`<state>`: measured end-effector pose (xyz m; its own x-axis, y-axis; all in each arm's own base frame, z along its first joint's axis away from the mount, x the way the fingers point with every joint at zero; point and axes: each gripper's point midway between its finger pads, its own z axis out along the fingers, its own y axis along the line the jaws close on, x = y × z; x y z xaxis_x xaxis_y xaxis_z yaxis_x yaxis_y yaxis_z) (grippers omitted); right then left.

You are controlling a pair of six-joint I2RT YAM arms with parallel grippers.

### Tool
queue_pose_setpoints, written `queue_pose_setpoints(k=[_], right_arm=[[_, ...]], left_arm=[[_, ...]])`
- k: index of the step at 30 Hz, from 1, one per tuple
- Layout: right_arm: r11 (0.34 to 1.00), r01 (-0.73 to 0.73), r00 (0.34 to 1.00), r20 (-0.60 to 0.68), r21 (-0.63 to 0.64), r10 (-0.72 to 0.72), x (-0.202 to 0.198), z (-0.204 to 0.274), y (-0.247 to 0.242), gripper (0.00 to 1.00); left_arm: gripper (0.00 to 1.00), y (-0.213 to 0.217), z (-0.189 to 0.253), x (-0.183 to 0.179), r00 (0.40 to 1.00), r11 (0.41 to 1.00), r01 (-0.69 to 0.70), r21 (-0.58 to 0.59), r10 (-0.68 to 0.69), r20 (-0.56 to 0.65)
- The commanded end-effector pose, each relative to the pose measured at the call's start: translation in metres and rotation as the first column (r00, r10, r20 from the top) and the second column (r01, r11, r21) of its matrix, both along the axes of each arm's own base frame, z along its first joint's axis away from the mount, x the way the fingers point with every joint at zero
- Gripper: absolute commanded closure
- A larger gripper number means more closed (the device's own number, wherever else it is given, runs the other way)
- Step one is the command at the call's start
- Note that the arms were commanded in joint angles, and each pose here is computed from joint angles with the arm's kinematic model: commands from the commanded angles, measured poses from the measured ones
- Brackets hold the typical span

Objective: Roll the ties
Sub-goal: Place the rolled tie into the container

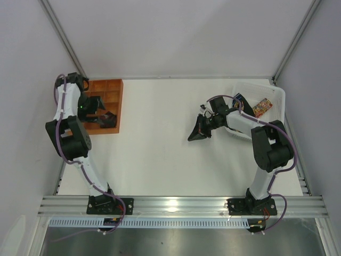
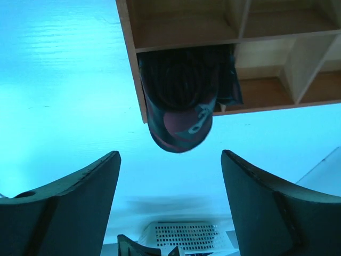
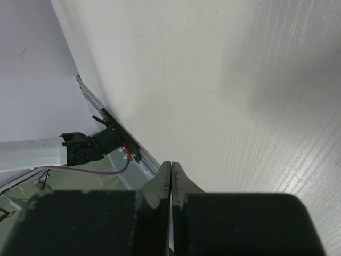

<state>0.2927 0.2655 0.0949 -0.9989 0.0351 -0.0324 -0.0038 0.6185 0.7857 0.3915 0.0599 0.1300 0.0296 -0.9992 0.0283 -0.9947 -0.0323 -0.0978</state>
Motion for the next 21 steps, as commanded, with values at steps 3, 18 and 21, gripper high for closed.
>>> queue_pose_setpoints(k=[3,18,21], right_arm=[[1.0,-0.01,1.0,0.01,0.027,0.01,0.001,0.007,0.006,1.0],[1.0,-0.004,1.0,0.012,0.021,0.004,0.0,0.008,0.002,1.0],[1.0,-0.004,1.0,0.009,0.02,0.004,0.0,0.007,0.002,1.0]], left_arm=[[0.23,-0.02,0.01,-0.022,0.993,0.996,0.084,0.012,-0.083,-0.089],[0.39,-0.028,-0.017,0.001,0.988,0.997,0.073,0.011,-0.071,-0.136],[0.41,-0.026,-0.024,0.003,0.987,0.998,0.065,-0.003,-0.064,-0.146]])
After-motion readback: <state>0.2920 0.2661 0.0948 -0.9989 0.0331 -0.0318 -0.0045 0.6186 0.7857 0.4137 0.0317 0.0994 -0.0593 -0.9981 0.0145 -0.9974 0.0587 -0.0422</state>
